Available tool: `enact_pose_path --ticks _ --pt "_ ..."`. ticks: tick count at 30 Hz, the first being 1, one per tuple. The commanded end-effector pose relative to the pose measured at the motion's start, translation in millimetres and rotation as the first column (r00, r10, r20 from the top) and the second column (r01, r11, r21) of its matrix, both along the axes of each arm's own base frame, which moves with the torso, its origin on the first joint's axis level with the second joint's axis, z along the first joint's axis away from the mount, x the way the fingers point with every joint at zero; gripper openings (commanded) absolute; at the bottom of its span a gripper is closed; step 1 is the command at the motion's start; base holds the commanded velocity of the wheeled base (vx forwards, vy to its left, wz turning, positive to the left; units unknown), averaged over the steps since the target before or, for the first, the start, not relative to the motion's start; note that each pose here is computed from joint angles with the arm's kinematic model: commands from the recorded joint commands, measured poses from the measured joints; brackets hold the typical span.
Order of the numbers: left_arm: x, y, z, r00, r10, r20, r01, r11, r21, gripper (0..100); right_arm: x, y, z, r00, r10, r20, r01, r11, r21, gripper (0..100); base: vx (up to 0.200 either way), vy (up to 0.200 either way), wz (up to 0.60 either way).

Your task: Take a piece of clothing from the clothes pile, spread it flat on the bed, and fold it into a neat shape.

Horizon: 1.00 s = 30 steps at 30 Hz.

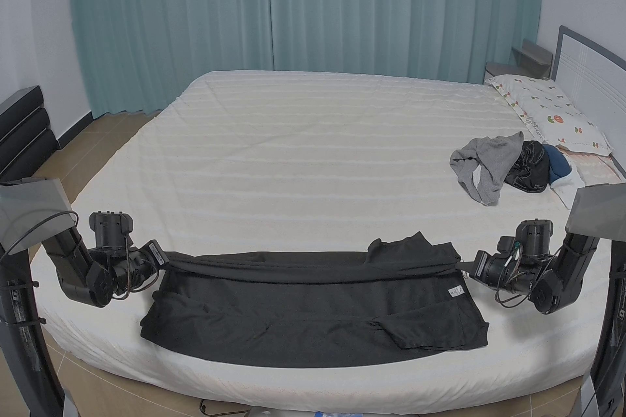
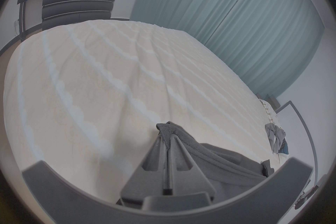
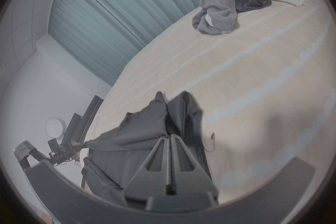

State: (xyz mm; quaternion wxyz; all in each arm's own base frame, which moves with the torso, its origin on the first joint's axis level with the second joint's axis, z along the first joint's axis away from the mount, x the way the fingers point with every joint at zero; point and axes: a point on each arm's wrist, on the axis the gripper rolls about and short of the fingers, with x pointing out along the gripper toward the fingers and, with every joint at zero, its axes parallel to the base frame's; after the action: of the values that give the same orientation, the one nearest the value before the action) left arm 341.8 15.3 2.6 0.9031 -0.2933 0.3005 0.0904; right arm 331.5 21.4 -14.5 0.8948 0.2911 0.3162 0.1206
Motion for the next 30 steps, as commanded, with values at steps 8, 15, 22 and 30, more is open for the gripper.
enact_pose_path --ticks 8,15,22,30 --pt "-26.6 -5.4 -21.5 0.996 -0.033 -0.084 0.034 0.999 0.012 0 -19.4 -0.5 -25.4 0.996 0.015 -0.084 -0.016 1.0 -0.012 0 0.0 0.0 0.0" --pt "-27.5 -3.5 -17.2 0.999 -0.022 -0.029 0.023 1.0 0.013 0 -19.7 -0.9 -7.3 1.0 0.011 -0.018 -0.011 1.0 -0.004 0 0.0 0.0 0.0" --pt "-28.2 3.2 -10.3 1.0 0.004 -0.008 -0.004 1.0 0.01 0 -24.6 -6.7 7.8 1.0 -0.007 0.012 0.007 1.0 0.003 0 0.0 0.0 0.0" --pt "-38.0 3.5 -15.5 0.999 -0.001 -0.046 0.002 1.0 0.013 0 -38.2 -6.5 -8.0 0.998 0.01 -0.063 -0.011 1.0 -0.017 0 0.0 0.0 0.0"
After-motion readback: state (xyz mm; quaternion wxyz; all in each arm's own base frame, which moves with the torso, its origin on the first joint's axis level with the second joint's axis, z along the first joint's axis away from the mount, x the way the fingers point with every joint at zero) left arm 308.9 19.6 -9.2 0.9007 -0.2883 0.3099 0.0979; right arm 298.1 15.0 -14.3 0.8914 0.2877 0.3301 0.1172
